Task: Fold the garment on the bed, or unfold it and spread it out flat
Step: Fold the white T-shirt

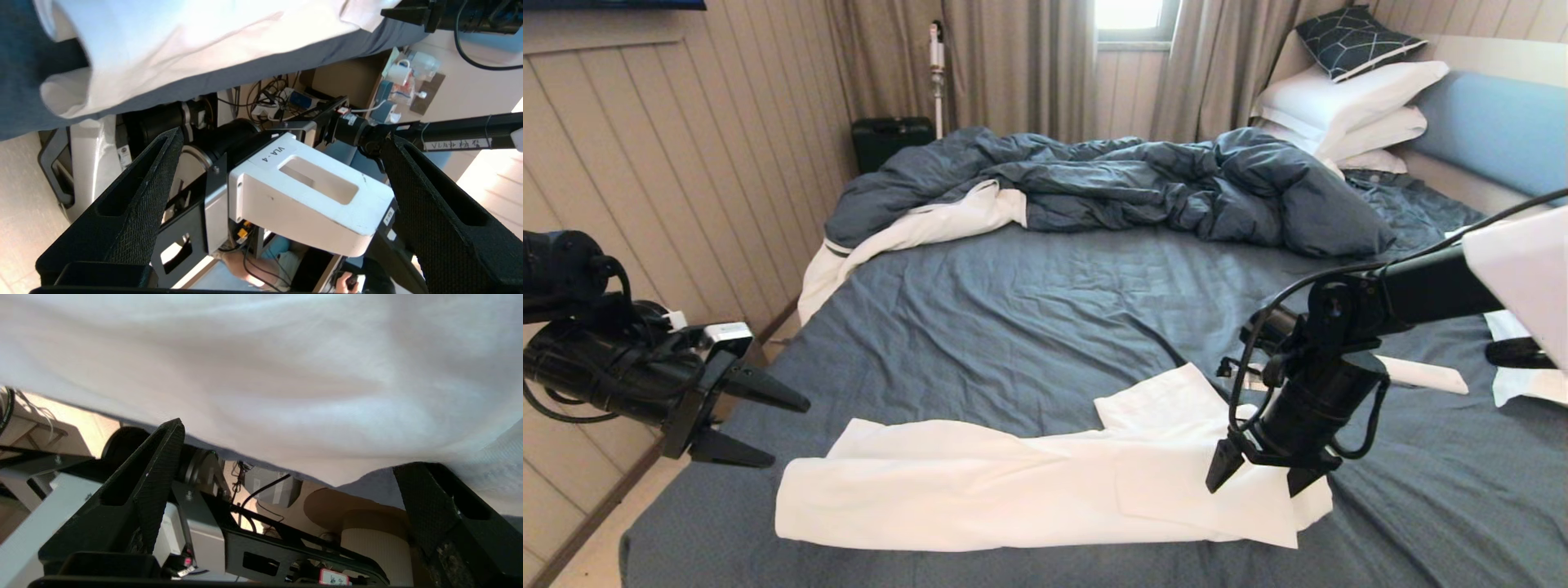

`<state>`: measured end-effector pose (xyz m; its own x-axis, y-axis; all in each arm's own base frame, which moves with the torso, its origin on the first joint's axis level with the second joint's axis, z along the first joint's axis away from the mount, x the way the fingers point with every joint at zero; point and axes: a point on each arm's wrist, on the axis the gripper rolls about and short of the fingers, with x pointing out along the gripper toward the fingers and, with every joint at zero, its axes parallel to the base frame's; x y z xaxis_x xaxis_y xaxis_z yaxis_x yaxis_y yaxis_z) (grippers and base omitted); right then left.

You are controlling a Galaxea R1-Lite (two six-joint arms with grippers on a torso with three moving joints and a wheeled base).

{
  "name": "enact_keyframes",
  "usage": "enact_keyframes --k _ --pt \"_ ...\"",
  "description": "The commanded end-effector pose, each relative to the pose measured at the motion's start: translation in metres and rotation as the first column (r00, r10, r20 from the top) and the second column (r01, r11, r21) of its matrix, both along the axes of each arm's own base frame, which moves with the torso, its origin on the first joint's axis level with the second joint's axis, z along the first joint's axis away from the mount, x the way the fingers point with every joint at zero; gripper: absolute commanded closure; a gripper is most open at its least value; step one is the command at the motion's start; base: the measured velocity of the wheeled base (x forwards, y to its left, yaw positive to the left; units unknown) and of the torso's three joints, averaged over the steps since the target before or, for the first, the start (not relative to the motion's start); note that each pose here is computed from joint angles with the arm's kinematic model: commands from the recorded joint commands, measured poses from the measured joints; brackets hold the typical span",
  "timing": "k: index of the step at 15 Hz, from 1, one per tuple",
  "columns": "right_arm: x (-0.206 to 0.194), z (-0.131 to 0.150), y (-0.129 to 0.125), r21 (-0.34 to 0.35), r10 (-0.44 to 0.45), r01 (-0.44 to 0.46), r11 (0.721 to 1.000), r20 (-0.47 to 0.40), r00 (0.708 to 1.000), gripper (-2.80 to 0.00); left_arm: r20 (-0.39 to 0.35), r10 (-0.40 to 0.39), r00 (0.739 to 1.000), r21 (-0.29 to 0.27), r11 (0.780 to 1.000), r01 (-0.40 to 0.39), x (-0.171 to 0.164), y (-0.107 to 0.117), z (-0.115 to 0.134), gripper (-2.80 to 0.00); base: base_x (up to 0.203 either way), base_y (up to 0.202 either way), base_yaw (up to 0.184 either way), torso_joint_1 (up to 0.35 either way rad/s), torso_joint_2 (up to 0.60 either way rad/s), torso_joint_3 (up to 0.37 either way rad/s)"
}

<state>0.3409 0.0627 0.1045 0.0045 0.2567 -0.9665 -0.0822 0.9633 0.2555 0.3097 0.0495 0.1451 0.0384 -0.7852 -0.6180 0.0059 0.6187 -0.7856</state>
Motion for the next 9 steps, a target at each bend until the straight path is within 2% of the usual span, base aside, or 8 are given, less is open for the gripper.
enact_keyframes --k 1,2,4,9 --pt "0.004 -0.0072 0.0051 -0.005 -0.001 0.001 1.0 -0.021 1.0 -2.8 -0.012 0.005 1.0 -0.008 1.0 -0.005 -0.0005 0.0015 -0.002 -2.8 0.0 0.0 0.0 0.0 0.0 0.0" --pt "0.0041 -0.0077 0.0056 -0.009 -0.005 0.004 1.0 -0.023 1.0 -2.8 -0.015 0.005 1.0 -0.011 1.0 -0.005 0.0 0.0016 -0.0031 -2.8 0.0 0.0 0.0 0.0 0.0 0.0" --pt "0.0039 -0.0064 0.005 -0.011 -0.008 0.007 1.0 -0.019 1.0 0.0 -0.018 0.005 1.0 -0.022 1.0 -0.006 0.0003 0.0012 -0.0038 -2.8 0.0 0.0 0.0 0.0 0.0 0.0" --pt "0.002 -0.0036 0.0034 -0.039 -0.024 0.024 0.999 -0.011 1.0 0.0 -0.032 0.006 0.999 -0.027 1.0 -0.006 0.0021 0.0014 -0.0079 -2.8 0.0 0.0 0.0 0.0 0.0 0.0"
